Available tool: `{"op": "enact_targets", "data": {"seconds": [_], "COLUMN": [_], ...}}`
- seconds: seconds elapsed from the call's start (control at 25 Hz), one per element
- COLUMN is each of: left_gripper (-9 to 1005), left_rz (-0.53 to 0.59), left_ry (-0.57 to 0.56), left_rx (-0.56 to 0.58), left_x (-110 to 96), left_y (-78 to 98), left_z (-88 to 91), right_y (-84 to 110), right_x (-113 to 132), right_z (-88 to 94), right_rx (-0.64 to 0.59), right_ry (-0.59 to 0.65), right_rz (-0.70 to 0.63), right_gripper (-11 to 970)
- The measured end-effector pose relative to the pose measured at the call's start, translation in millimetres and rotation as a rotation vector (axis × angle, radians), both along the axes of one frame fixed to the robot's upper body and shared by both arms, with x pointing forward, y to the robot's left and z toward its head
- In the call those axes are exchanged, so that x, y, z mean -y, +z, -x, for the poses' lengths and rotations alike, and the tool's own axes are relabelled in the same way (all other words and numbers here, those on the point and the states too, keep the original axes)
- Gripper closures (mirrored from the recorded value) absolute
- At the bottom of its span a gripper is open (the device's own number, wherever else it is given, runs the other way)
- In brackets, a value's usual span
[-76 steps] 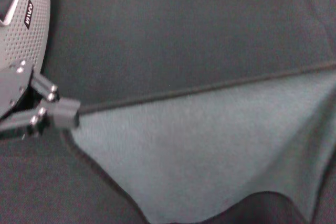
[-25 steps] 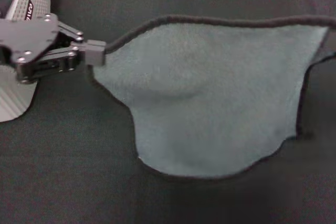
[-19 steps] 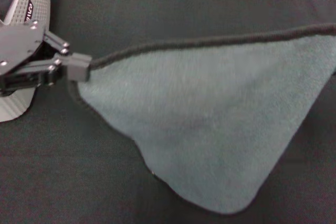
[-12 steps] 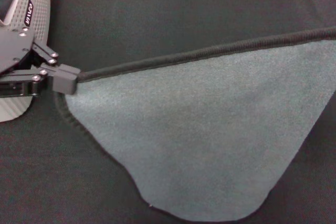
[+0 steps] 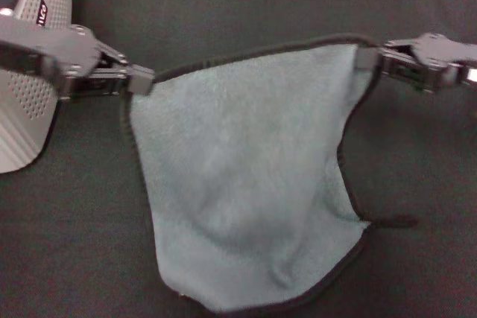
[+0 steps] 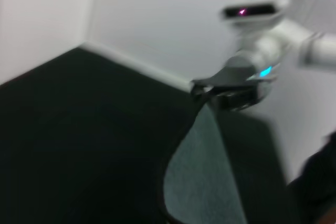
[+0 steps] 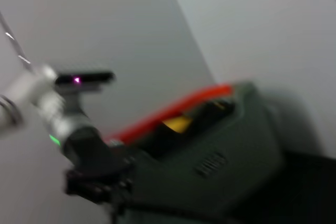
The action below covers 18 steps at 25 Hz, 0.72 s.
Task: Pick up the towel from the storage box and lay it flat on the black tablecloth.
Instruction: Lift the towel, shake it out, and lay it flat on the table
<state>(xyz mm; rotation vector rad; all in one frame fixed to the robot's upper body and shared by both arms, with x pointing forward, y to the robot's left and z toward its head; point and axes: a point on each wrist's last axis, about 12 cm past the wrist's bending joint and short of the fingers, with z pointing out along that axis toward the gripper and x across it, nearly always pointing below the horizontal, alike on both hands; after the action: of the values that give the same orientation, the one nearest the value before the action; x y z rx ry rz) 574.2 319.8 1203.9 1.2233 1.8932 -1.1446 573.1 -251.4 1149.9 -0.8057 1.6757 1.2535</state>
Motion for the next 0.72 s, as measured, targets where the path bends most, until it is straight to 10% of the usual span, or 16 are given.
{"op": "enact_targets", "data": {"seconds": [0.72], "left_gripper": [982], "left_rz": [-0.229], "left_ry": [0.294], "left_rx": [0.147], "left_x": [28], "left_y": [-21.9], "left_z": [-58.7], "right_y": [-13.2], "right_x": [-31], "right_z": [-66.9], "right_rx": [0.281], "right_ry": [-0.117], "right_rz": [0.502], "right_gripper": [944]}}
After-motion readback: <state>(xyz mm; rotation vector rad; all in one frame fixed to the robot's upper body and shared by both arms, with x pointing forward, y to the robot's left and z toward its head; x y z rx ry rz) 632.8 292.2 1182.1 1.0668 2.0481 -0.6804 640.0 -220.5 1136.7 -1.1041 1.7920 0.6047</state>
